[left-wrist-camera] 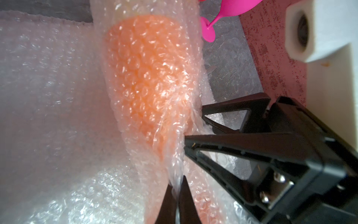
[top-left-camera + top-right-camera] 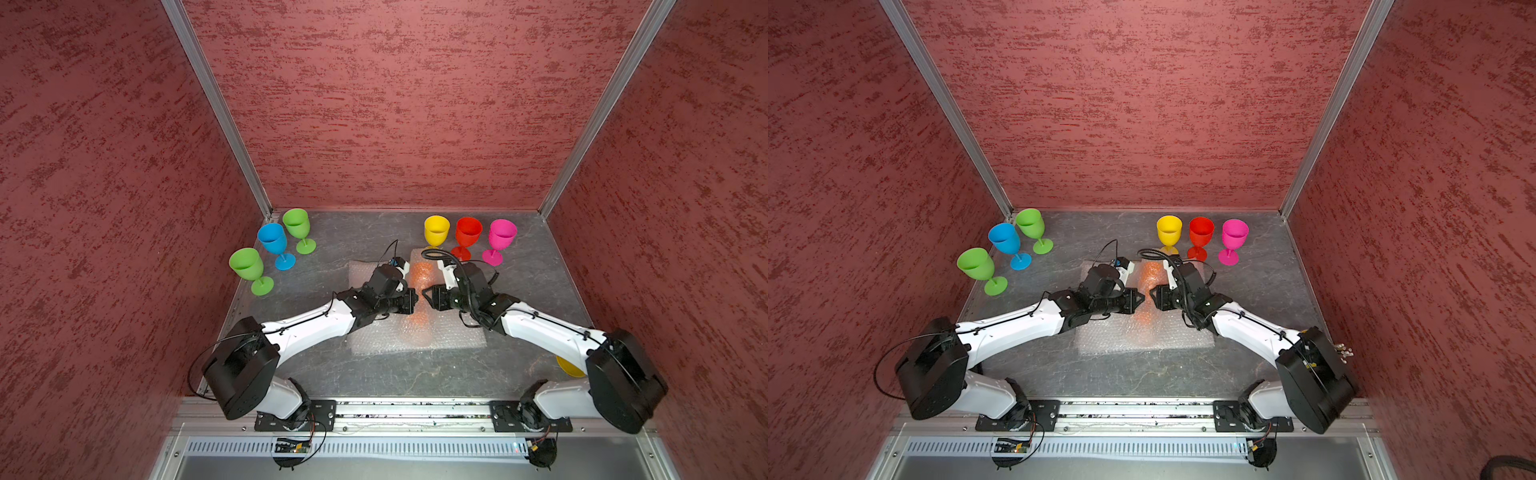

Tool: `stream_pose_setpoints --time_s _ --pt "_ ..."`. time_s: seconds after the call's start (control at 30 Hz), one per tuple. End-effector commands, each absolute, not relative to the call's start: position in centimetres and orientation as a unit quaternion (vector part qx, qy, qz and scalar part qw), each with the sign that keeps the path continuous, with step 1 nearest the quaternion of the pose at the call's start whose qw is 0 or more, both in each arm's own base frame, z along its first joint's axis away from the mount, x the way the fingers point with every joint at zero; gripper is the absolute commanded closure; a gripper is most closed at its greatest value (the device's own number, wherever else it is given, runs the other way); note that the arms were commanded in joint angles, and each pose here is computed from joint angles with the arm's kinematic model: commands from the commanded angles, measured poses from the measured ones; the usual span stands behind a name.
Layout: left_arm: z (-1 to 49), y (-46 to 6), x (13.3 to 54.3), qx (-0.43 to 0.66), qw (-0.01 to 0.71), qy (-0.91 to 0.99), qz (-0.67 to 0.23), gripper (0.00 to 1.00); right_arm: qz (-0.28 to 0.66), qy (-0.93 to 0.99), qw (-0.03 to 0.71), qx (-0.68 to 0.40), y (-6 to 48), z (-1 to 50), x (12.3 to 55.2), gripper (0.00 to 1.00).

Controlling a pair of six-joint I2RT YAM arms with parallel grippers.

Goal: Unpack wine glasses from bubble wrap
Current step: Unwrap the bubble wrap.

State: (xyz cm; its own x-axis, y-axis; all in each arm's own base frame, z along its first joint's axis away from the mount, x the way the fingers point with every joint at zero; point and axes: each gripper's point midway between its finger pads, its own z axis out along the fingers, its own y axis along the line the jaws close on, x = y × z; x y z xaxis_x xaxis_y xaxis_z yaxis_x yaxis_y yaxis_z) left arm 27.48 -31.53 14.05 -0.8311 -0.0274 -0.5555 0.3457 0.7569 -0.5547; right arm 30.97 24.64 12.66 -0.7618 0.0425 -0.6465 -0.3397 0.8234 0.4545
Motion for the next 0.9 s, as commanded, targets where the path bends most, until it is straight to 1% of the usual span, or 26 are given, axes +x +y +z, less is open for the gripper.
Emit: stream_pose_setpoints --time_s 0.0,0.03,0.07,0.13,0.17,0.33,0.53,0.87 --pt "15.1 -31.1 27.6 0.098 0.307 0.889 -0.324 1.0 0.248 0.898 0.356 -0.081 23.8 13.0 32.2 0.63" --pt "15.0 -30.9 27.6 0.097 0.309 0.891 -0.319 1.0 0.239 0.898 0.359 -0.08 23.5 12.9 32.3 0.72" --pt "14.9 -30.8 27.6 0.096 0.311 0.892 -0.313 1.0 0.232 0.897 0.368 -0.076 23.2 13.1 32.5 0.85" --pt "14.7 -30.4 27.6 0.091 0.314 0.894 -0.306 1.0 0.224 0.895 0.377 -0.074 22.9 13.3 32.7 0.98" --pt "14.7 -30.2 27.6 0.088 0.315 0.895 -0.303 1.0 0.221 0.895 0.381 -0.073 22.7 13.4 32.8 1.0" --pt "14.4 -29.1 27.5 0.074 0.325 0.897 -0.291 1.0 0.209 0.89 0.4 -0.068 22.1 13.6 33.3 1.0" --pt "14.0 -27.1 27.8 0.036 0.333 0.896 -0.291 1.0 0.24 0.87 0.429 -0.029 20.6 14.3 34.1 1.0" --pt "12.6 -25.8 27.9 0.004 0.322 0.898 -0.301 1.0 0.263 0.858 0.44 -0.009 19.3 14.2 34.4 1.0"
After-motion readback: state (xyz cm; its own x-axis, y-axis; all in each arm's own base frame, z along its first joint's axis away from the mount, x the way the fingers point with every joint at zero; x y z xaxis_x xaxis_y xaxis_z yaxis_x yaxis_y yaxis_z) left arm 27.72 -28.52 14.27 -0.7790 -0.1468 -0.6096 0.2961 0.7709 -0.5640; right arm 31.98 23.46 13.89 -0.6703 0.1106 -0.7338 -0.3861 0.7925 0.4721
